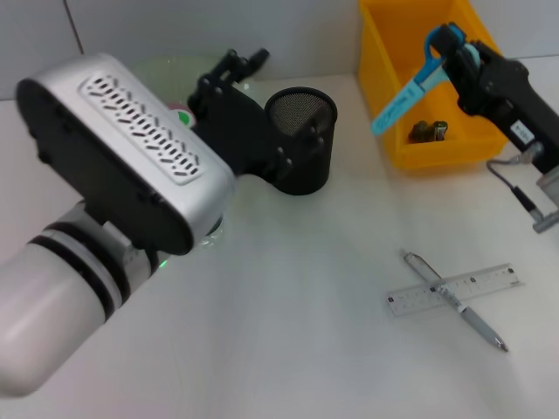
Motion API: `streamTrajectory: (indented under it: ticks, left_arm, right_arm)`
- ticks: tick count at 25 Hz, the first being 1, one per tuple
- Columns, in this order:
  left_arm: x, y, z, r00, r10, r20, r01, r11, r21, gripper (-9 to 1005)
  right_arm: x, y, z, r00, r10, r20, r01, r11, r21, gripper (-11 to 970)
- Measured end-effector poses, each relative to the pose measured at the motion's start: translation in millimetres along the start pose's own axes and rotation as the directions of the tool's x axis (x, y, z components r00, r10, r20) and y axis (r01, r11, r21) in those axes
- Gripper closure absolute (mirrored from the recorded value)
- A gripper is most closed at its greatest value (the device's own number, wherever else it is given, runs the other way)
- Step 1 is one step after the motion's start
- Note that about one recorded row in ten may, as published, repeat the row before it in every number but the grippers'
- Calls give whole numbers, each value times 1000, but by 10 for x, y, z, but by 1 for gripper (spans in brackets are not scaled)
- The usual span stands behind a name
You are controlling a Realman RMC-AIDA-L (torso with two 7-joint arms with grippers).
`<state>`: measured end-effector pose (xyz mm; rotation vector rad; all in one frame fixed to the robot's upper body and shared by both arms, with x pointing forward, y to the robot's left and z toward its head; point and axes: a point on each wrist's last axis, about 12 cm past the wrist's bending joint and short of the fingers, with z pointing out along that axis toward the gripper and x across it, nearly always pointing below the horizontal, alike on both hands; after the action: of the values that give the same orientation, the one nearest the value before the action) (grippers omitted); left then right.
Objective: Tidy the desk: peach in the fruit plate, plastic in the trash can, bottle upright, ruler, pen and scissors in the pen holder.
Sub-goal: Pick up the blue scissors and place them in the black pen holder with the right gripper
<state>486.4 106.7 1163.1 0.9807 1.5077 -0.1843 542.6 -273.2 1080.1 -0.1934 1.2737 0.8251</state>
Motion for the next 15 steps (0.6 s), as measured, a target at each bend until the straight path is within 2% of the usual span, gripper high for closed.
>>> streamTrajectory:
  ticks: [1,4,15]
  left_arm:
    - [10,27,-66,999,18,51,-15,997,-75,189]
    - [35,26,-104,997,15,76,-7,994,-113,189]
    - [37,6,-155,989,-137,55,133,989,64,192]
  right_arm:
    - [-15,-8,39,1000,-8,-2,8,1000,-7,878]
    - [-74,-35,149,999,-39,-6,39,999,-29,878]
    - [-233,-84,347,989,-140,-39,135,985,-110,878]
